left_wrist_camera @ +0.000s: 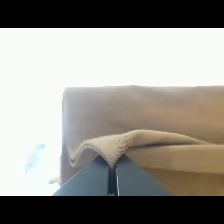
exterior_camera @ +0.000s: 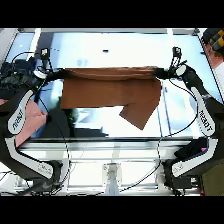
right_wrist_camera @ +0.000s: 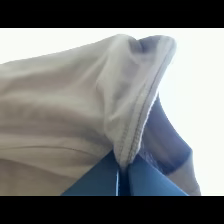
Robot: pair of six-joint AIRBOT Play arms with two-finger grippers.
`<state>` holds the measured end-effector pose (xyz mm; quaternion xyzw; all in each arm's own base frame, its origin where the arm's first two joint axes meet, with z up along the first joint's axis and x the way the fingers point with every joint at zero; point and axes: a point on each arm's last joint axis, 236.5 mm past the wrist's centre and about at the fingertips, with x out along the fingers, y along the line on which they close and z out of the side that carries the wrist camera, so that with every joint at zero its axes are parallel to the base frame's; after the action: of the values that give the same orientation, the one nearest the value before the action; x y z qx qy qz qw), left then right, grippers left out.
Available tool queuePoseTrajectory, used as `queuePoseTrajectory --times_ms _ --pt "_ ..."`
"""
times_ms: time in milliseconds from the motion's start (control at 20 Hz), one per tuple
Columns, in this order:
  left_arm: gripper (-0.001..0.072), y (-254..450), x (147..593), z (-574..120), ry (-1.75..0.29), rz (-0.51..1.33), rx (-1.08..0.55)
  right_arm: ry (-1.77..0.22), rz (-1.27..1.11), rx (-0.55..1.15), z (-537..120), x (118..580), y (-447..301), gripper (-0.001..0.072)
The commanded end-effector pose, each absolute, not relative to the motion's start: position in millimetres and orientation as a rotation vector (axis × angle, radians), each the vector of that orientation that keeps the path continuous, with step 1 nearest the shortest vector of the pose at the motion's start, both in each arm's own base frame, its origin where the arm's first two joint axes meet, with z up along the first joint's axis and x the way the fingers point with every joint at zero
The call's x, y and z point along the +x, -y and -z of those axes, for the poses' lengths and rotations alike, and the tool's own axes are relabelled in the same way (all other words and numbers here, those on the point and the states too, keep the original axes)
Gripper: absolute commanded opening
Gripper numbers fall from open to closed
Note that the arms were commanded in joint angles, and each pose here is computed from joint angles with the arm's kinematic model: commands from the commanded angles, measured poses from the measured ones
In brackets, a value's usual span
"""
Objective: Fold the clothes and pants, and hang the long-sleeved shirts on hangers.
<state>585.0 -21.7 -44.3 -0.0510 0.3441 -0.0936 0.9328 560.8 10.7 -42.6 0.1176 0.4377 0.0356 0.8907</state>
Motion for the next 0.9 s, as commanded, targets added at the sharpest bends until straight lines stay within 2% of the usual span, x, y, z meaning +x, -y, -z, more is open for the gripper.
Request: queuePoseTrajectory --times_ms 0,150,450,500,550,600,650,700,850 --pt "0.0012 19.4 563.0 66.7 -0.836 0.196 -0.089 -0.997 -0.045 0.232 56.2 544.2 -5.5 0.0015" --pt "0.0013 2.9 550.2 81.0 -0.921 0.119 -0.082 -1.037 -0.024 0.241 61.4 536.5 -3.0 0.0015" --pt "0.0017 5.3 537.9 89.4 -0.983 0.131 -0.08 -1.082 -0.02 0.27 66.0 527.5 -6.6 0.0032" --pt "0.0027 5.6 537.7 89.5 -0.984 0.132 -0.08 -1.089 -0.022 0.27 66.7 526.0 -7.3 0.0134" --pt "0.0041 6.0 536.7 89.9 -0.989 0.134 -0.081 -1.095 -0.023 0.271 67.1 524.7 -7.7 0.0355" --pt "0.0197 6.5 535.1 90.6 -0.996 0.137 -0.081 -1.098 -0.024 0.271 66.8 524.1 -8.0 0.0476" --pt "0.0439 7.4 532.9 91.4 -1.007 0.141 -0.083 -1.105 -0.026 0.271 66.0 522.8 -8.4 0.048" --pt "0.0538 8.1 531.7 90.6 -1.011 0.143 -0.084 -1.113 -0.029 0.27 64.5 521.4 -8.8 0.0479" --pt "0.054 9.4 529.9 73.1 -0.997 0.152 -0.08 -1.112 -0.039 0.263 48.9 519.8 -9.9 0.0479"
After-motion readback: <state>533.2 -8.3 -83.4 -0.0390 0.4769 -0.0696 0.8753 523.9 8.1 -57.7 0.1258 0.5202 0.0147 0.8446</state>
